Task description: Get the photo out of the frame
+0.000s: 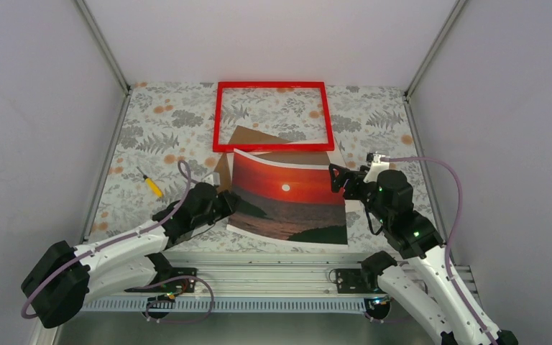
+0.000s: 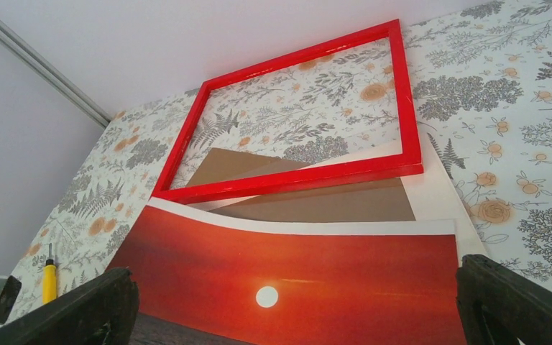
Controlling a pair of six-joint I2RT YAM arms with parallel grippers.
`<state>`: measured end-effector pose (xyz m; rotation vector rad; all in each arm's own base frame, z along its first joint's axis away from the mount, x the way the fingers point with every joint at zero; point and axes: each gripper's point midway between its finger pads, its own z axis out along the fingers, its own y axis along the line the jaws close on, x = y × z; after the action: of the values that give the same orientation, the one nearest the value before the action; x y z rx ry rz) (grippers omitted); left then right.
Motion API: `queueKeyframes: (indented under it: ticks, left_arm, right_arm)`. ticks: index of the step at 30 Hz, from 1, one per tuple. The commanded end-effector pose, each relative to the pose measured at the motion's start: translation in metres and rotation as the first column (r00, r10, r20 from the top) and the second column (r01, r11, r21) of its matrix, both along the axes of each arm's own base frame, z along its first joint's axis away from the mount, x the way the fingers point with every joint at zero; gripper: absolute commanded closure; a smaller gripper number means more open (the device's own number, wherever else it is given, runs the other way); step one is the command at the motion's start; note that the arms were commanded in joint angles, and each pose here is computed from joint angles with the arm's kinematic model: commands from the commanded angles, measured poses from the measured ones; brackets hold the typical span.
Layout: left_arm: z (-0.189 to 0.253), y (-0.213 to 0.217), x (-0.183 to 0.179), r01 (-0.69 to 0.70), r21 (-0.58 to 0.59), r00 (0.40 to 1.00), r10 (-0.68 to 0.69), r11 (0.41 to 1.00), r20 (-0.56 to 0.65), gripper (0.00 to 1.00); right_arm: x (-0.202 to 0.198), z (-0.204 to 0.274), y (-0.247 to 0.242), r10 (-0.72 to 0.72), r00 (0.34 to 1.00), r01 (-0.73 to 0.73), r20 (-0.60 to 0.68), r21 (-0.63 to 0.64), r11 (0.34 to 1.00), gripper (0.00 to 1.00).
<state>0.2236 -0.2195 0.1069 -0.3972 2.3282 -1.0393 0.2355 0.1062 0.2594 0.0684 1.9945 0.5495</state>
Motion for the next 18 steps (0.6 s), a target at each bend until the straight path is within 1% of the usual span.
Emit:
queueKeyframes:
  ticks: [1,8,11,13,14,16,18]
  left_arm:
    - [-0.001,0.006,0.008,-0.055,-0.010,0.998,0.055,0.998,0.041,0.98]
    - [-0.042,0.019,-0.003,-0.103,-0.009,0.994,0.103,0.995,-0.038,0.97]
    - [-0.051,0.025,-0.007,-0.126,0.009,0.990,0.126,0.992,-0.064,0.97]
    - [-0.057,0.033,-0.008,-0.151,0.035,0.985,0.153,0.988,-0.078,0.91]
    - [-0.057,0.036,-0.009,-0.160,0.044,0.983,0.163,0.986,-0.078,0.85]
    - [-0.058,0.041,-0.009,-0.177,0.065,0.980,0.181,0.982,-0.076,0.76]
    - [-0.059,0.046,-0.009,-0.188,0.100,0.977,0.196,0.977,-0.079,0.60]
  right_arm:
    - [0.000,-0.001,0.002,0.007,1.000,-0.007,0.009,0.002,1.000,0.00]
    - [0.000,0.001,0.003,0.010,1.000,-0.010,0.016,0.005,1.000,0.00]
    - [0.000,-0.001,0.003,0.012,1.000,-0.012,0.014,0.002,1.000,0.00]
    - [0.000,-0.002,0.003,0.013,1.000,-0.013,0.014,-0.002,1.000,0.00]
    - [0.001,-0.003,0.002,0.008,1.000,-0.008,0.010,-0.004,1.000,0.00]
    - [0.002,-0.003,0.001,0.002,1.000,-0.001,0.010,-0.010,1.000,0.00]
    - [0.003,-0.002,0.002,0.005,1.000,-0.005,0.010,-0.012,1.000,0.00]
